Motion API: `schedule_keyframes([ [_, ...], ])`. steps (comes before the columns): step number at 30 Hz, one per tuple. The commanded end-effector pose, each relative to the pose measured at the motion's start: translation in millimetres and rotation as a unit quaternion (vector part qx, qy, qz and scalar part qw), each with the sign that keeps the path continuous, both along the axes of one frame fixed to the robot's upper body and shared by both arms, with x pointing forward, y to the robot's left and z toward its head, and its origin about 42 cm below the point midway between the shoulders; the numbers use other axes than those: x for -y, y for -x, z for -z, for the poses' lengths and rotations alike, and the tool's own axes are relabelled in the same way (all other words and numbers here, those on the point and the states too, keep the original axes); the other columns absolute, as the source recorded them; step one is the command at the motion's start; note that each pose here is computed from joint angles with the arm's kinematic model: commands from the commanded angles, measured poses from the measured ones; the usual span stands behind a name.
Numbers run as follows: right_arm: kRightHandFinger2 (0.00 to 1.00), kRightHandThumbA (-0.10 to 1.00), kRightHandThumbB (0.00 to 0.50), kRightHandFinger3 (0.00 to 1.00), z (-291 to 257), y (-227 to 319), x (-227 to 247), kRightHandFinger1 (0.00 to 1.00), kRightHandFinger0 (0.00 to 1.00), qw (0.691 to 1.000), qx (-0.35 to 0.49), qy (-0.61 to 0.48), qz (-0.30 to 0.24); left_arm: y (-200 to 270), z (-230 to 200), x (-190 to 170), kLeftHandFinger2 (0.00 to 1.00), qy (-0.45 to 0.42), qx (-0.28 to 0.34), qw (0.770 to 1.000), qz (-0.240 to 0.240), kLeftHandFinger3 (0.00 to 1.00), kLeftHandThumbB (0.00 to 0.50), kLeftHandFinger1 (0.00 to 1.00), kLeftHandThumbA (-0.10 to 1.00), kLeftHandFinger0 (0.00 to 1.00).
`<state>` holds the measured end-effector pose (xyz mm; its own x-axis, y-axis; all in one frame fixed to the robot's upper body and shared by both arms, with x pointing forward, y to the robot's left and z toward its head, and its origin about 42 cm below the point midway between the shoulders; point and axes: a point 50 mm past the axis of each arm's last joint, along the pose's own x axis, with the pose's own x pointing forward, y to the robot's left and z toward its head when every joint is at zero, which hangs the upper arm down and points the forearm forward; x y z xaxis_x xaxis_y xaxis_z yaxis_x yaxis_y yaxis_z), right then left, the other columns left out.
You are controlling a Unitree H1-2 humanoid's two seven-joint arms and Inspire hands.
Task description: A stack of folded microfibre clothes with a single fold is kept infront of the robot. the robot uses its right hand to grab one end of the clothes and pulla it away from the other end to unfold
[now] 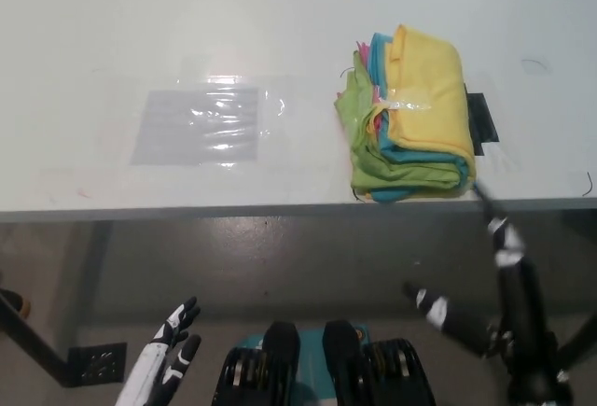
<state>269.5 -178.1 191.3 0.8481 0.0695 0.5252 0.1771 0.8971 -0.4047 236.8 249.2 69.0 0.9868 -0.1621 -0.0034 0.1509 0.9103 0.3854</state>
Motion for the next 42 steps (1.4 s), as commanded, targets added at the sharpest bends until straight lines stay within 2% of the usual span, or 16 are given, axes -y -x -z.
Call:
schedule_keyframes([
  [1,1.0,0.96,0.266,1.0,-64,-25,-6,1.0,1.0,0.997,0.028,0.058,0.04,1,-10,-1,1.0,-0.006,0.036,0.999,0.015,1.0,0.274,1.0,1.0,1.0],
  [7,1.0,0.89,0.269,1.0,-104,-62,-17,1.0,1.0,0.996,0.027,0.065,0.046,-3,-11,0,1.0,-0.012,0.037,0.999,0.018,1.0,0.27,1.0,1.0,1.0],
  [15,1.0,0.93,0.253,1.0,-111,-119,-41,1.0,1.0,0.998,-0.014,0.051,0.027,-5,-14,0,1.0,-0.012,0.037,0.999,0.018,1.0,0.258,1.0,1.0,1.0],
  [17,1.0,0.96,0.263,1.0,-107,-136,-50,1.0,1.0,0.998,-0.034,0.051,0.022,-5,-13,1,1.0,-0.01,0.036,0.999,0.018,1.0,0.25,1.0,1.0,1.0],
  [25,1.0,0.94,0.263,1.0,-71,-190,-68,1.0,1.0,0.99,-0.142,0.015,0.008,-4,-15,1,1.0,-0.013,0.038,0.999,0.02,1.0,0.24,1.0,1.0,1.0],
  [33,1.0,0.95,0.258,1.0,-26,-210,-64,1.0,1.0,0.978,-0.207,0.005,0.015,-6,-17,0,1.0,-0.012,0.038,0.999,0.02,1.0,0.238,1.0,1.0,1.0],
  [35,1.0,0.99,0.265,1.0,-17,-212,-59,1.0,1.0,0.973,-0.227,0.017,0.025,-7,-17,-1,1.0,-0.014,0.038,0.999,0.02,1.0,0.243,1.0,1.0,1.0],
  [38,1.0,0.98,0.259,1.0,-6,-213,-51,1.0,1.0,0.967,-0.252,0.012,0.035,-7,-16,-1,1.0,-0.012,0.038,0.999,0.02,1.0,0.244,1.0,1.0,1.0],
  [40,1.0,0.93,0.256,1.0,-1,-214,-44,1.0,1.0,0.967,-0.247,0.009,0.057,-8,-17,-1,1.0,-0.011,0.041,0.999,0.02,1.0,0.239,1.0,1.0,1.0],
  [41,1.0,0.86,0.24,1.0,0,-215,-38,1.0,0.94,0.968,-0.234,-0.006,0.086,-10,-18,-1,1.0,-0.012,0.044,0.999,0.021,1.0,0.237,1.0,1.0,1.0],
  [42,0.9,0.83,0.214,0.99,-1,-215,-36,0.81,0.71,0.968,-0.228,-0.015,0.099,-11,-19,-2,1.0,-0.012,0.044,0.999,0.021,1.0,0.237,1.0,1.0,1.0],
])
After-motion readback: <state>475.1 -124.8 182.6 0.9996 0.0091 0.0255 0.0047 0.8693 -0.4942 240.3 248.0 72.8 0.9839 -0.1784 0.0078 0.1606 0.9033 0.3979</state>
